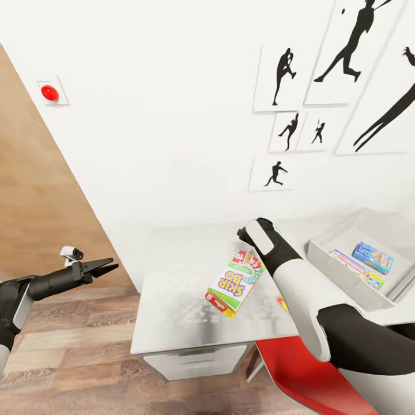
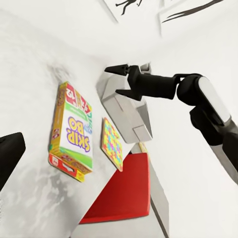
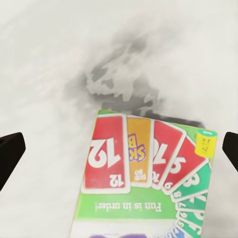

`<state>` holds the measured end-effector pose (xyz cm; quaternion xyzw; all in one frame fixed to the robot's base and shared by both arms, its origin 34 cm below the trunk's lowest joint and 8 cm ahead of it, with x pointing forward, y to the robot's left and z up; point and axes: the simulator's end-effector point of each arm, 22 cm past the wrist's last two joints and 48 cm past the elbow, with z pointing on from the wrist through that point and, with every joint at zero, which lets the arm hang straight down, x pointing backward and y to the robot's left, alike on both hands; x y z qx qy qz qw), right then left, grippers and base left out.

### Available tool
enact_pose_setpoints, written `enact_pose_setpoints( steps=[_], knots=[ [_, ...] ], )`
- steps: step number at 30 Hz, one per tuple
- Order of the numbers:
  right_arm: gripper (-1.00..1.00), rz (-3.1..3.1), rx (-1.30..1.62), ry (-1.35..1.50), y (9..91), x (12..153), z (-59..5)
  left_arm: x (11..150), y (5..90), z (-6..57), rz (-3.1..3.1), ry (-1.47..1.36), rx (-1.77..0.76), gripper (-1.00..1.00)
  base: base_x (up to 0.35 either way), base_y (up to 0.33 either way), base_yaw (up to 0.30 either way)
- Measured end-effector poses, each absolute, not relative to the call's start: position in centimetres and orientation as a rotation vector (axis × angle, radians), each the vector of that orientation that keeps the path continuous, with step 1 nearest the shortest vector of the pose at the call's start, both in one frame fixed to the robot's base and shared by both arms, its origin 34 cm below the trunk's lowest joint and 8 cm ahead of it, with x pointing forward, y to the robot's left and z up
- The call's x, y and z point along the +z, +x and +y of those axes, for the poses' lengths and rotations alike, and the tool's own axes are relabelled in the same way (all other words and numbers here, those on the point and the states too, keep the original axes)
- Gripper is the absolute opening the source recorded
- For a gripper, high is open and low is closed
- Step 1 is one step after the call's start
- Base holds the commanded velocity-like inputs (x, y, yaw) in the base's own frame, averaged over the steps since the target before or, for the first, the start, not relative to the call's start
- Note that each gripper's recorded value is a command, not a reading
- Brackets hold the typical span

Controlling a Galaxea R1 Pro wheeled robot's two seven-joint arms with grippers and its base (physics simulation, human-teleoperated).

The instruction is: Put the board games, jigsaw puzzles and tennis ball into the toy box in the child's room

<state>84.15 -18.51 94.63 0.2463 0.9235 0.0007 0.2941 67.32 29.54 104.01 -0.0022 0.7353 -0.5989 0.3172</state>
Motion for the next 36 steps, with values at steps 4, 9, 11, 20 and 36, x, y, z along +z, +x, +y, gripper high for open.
enact_pose_setpoints(
  steps=[4, 9, 11, 20, 36],
  knots=[
    [1.0, 2.465, -0.007, 0.662, 84.0, 93.9, -18.7, 103.7, 67.3, 29.5, 1.94, -0.011, -1.578, 1.0, 0.0, 0.0, 0.0],
    [1.0, 2.471, -0.012, 0.665, 84.0, 93.4, -18.8, 103.2, 67.4, 29.5, 1.946, -0.017, -1.581, 1.0, 0.0, 0.0, 0.0],
    [1.0, 2.472, -0.015, 0.666, 84.1, 93.3, -18.8, 103.0, 67.4, 29.5, 1.949, -0.02, -1.582, 1.0, 0.0, 0.0, 0.0],
    [1.0, 2.459, -0.032, 0.677, 85.1, 93.5, -19.8, 102.1, 67.4, 29.5, 1.96, -0.031, -1.584, 1.0, 0.0, 0.0, 0.0],
    [1.0, 2.459, -0.053, 0.688, 85.9, 92.8, -21.0, 100.7, 67.4, 29.4, 1.979, -0.051, -1.595, 1.0, 0.0, 0.0, 0.0]
  ],
)
